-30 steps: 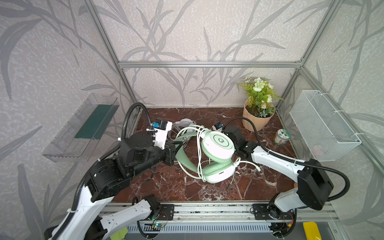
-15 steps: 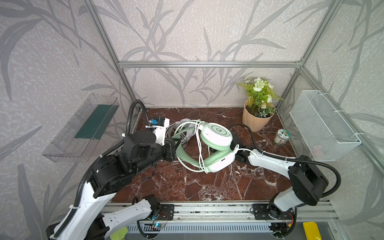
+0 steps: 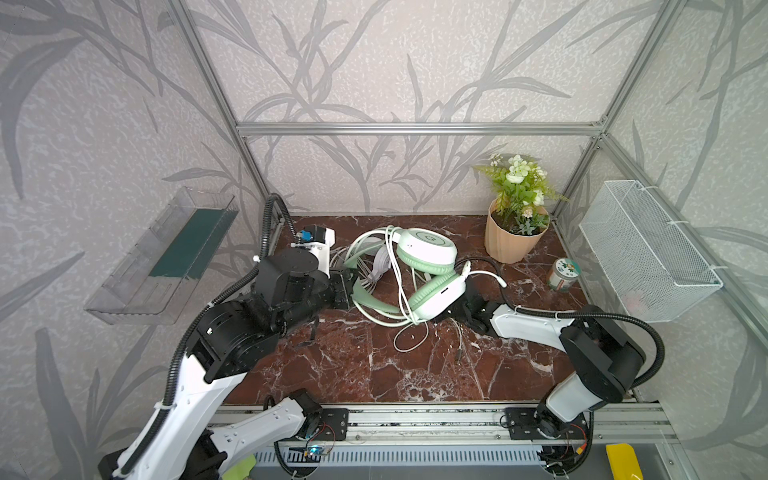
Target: Wrap the headphones
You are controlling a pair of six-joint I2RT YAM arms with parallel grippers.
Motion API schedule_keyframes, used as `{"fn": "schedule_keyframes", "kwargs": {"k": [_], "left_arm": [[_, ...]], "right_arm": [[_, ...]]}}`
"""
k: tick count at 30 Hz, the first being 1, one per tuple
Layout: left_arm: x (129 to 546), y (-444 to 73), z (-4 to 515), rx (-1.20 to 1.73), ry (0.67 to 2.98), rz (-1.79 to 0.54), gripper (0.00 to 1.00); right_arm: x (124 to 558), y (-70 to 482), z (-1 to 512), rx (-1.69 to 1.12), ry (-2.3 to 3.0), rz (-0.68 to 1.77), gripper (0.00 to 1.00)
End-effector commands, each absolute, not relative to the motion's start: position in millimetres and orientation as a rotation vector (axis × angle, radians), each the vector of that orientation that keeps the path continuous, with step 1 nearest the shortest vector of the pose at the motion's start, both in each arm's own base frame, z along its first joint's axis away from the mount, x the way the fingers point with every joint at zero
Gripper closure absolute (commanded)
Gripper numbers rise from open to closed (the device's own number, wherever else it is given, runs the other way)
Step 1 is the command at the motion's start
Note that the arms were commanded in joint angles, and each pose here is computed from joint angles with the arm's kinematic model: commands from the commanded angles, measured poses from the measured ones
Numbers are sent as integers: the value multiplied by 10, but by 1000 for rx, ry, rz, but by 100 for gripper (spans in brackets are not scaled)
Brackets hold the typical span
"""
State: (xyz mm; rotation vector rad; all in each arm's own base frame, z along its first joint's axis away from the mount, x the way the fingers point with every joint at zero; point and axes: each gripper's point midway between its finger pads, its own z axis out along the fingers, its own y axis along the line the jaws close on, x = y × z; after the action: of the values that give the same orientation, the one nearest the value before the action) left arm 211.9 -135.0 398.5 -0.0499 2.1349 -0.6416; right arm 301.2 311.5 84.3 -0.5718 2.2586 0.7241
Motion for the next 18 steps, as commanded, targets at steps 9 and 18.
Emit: {"fn": "schedule_keyframes", "kwargs": {"k": [9,18], "left_arm": [[2511,-867,4313,-452,1959,-724,100],[2930,-726,3954,-591,2024,-741,100]], "right_arm": [[2372,3125,883,-639,2146,593,100],[1992,3153,1258,-782,2016,554,100]]}}
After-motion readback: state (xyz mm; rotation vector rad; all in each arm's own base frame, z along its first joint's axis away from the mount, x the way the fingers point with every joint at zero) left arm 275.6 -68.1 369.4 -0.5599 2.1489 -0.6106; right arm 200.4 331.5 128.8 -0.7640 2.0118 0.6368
